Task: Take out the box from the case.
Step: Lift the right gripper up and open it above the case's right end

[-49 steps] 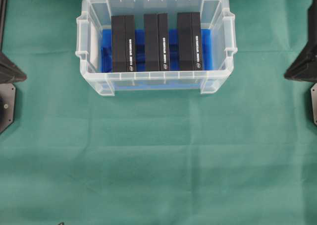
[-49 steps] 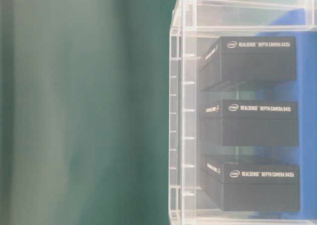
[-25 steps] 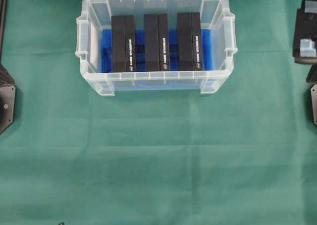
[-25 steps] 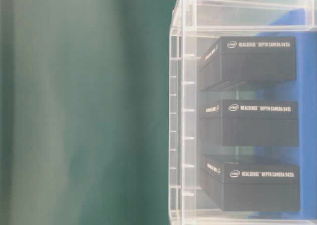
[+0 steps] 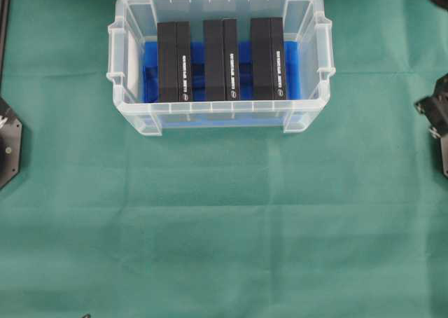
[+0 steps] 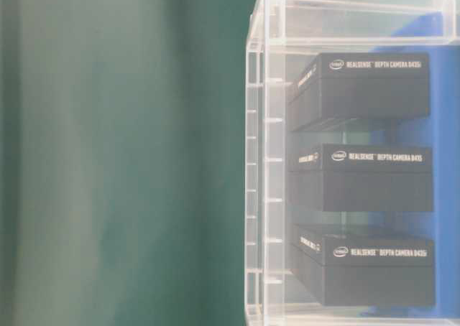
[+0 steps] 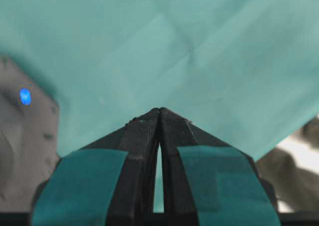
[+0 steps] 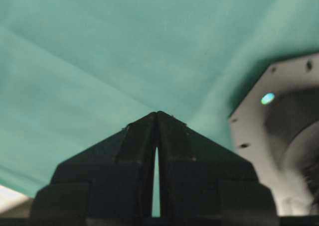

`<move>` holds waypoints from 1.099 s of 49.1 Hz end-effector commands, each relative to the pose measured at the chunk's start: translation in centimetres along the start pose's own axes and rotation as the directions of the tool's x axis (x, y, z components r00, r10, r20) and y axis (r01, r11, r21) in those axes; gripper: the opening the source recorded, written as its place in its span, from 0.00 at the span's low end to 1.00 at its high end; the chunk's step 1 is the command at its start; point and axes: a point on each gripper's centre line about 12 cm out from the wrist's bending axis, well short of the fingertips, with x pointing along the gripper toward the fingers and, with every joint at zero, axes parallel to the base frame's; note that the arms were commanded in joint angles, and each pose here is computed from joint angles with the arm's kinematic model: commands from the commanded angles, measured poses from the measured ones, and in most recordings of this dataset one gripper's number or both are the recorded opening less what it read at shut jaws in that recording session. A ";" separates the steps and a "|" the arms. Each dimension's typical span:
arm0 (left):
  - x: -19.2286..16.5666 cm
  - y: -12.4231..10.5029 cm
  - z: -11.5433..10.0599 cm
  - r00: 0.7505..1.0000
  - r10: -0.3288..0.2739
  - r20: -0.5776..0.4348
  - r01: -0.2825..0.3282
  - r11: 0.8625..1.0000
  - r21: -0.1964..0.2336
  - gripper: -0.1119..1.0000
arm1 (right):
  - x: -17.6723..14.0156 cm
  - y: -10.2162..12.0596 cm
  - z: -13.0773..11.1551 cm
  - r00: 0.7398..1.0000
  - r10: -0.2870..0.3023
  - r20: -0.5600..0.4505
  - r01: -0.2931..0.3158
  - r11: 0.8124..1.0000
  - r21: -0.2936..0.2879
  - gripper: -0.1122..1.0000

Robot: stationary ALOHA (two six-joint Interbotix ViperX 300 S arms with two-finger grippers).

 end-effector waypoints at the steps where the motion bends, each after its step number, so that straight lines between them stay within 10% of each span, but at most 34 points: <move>1: -0.7 -0.2 0.1 1.000 0.012 -0.002 -0.013 0.995 -0.098 0.11 | -0.6 0.5 0.2 1.000 0.012 0.008 -0.013 0.997 0.076 0.10; 7: -0.6 0.1 0.0 0.998 0.058 -0.025 -0.062 0.976 -0.207 0.11 | -0.1 0.8 0.3 0.999 -0.035 -0.005 0.035 0.984 0.172 0.10; 20: -0.5 0.1 -0.2 0.997 0.072 -0.036 -0.078 0.971 -0.225 0.11 | 0.7 2.0 0.3 0.996 -0.087 -0.019 0.089 0.982 0.164 0.10; 31: -0.7 1.1 0.7 0.996 0.088 -0.016 -0.088 0.943 -0.321 0.11 | 0.7 2.0 1.6 0.995 -0.088 0.047 0.078 0.980 0.184 0.10; 54: -0.9 4.8 5.0 0.985 0.165 0.055 -0.136 0.929 -0.345 0.11 | 1.1 -1.2 8.7 0.984 -0.135 0.114 0.109 0.971 0.211 0.10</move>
